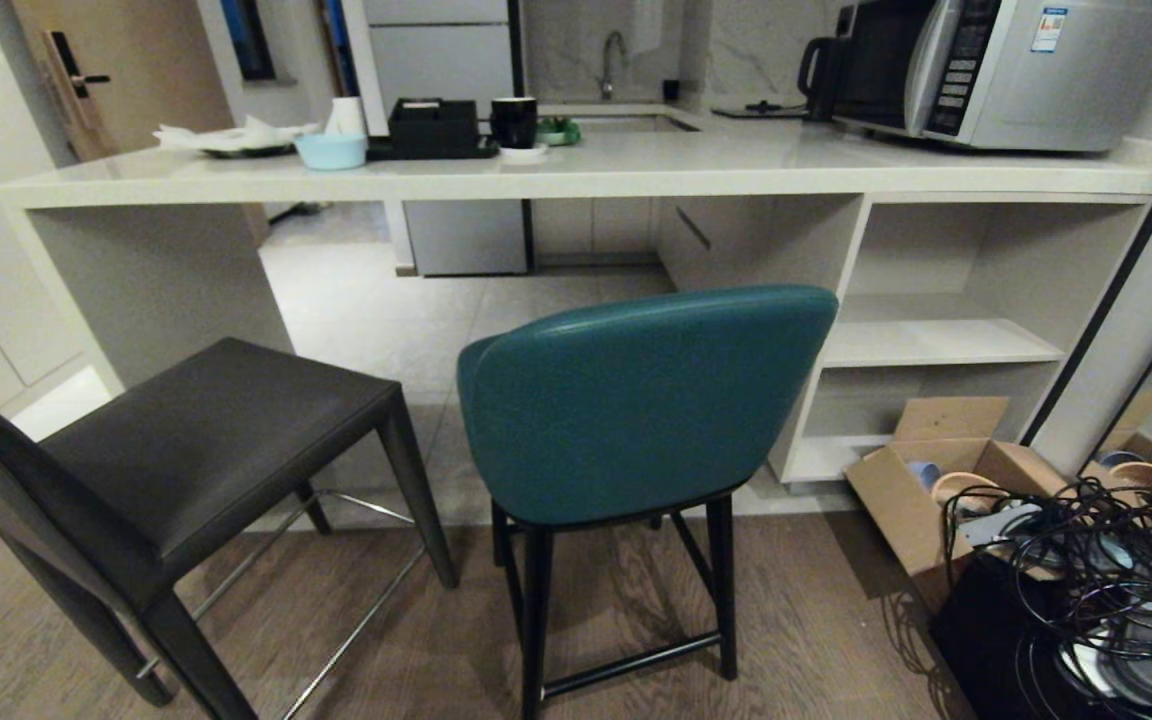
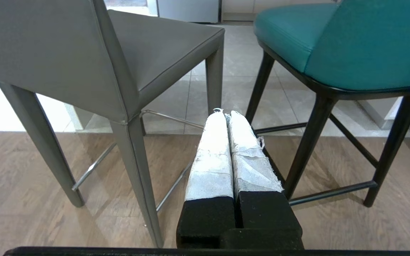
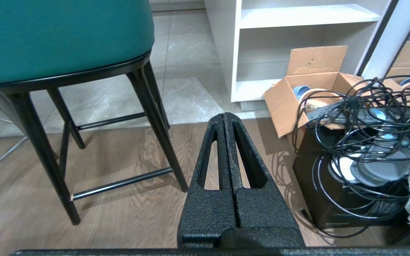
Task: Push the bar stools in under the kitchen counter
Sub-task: Push the blue chair back under the dining table
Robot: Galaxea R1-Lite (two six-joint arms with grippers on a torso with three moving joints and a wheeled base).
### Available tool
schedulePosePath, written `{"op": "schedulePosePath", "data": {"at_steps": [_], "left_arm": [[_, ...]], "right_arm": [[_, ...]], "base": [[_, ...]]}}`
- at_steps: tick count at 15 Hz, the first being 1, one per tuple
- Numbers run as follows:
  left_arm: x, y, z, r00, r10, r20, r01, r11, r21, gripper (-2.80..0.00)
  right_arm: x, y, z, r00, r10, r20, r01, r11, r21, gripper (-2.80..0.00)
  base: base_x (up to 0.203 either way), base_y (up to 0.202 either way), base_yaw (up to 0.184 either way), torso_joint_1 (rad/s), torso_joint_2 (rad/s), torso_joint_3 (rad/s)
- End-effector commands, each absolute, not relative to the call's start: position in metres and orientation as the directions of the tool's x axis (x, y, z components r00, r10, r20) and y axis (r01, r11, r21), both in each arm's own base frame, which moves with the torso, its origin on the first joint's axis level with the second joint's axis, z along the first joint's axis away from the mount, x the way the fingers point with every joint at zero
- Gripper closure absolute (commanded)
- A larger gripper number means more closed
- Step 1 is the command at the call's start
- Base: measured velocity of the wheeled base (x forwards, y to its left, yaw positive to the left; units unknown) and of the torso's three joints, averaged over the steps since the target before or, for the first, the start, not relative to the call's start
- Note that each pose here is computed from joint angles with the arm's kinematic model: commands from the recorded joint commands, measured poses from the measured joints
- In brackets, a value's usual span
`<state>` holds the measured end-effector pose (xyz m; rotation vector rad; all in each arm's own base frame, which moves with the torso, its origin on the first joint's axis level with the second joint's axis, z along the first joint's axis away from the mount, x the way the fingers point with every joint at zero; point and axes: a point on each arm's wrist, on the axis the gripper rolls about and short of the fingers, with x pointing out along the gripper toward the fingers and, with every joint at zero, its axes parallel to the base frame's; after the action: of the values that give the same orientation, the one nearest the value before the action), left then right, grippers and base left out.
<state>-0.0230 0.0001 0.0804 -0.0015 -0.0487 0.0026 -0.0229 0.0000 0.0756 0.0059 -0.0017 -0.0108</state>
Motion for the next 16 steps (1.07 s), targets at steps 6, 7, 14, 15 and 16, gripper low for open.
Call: {"op": "schedulePosePath", "data": {"at_steps": [6, 7, 14, 15, 16], "left_arm": [[-0.0215, 0.0001, 0.0752, 1.000, 0.003, 0.029, -0.003, 1.000, -0.002, 0.00], [-0.0215, 0.0001, 0.0754, 1.000, 0.003, 0.031, -0.003, 1.000, -0.002, 0.00], [-0.0215, 0.0001, 0.0754, 1.000, 0.003, 0.030, -0.003, 1.000, -0.002, 0.00], [-0.0215, 0.0001, 0.0753, 1.000, 0.003, 0.029, -0.003, 1.000, -0.002, 0.00], [-0.0215, 0.0001, 0.0754, 1.000, 0.003, 0.030, -0.003, 1.000, -0.002, 0.00]], "right_arm": [[-0.0228, 0.0000, 0.0755, 1.000, -0.011, 0.000, 0.011, 1.000, 0.006, 0.00], [-0.0228, 0.0000, 0.0755, 1.000, -0.011, 0.000, 0.011, 1.000, 0.006, 0.00], [-0.0228, 0.0000, 0.0757, 1.000, -0.011, 0.001, 0.011, 1.000, 0.006, 0.00], [-0.0228, 0.0000, 0.0755, 1.000, -0.011, 0.000, 0.011, 1.000, 0.006, 0.00], [-0.0228, 0.0000, 0.0755, 1.000, -0.011, 0.000, 0.011, 1.000, 0.006, 0.00]], "base": [[0.051, 0.000, 0.000, -0.001, 0.00, 0.000], [0.199, 0.000, 0.000, 0.003, 0.00, 0.002], [0.195, 0.000, 0.001, 0.002, 0.00, 0.002], [0.188, 0.000, 0.003, 0.002, 0.00, 0.002], [0.155, 0.000, 0.002, 0.005, 0.00, 0.002]]}}
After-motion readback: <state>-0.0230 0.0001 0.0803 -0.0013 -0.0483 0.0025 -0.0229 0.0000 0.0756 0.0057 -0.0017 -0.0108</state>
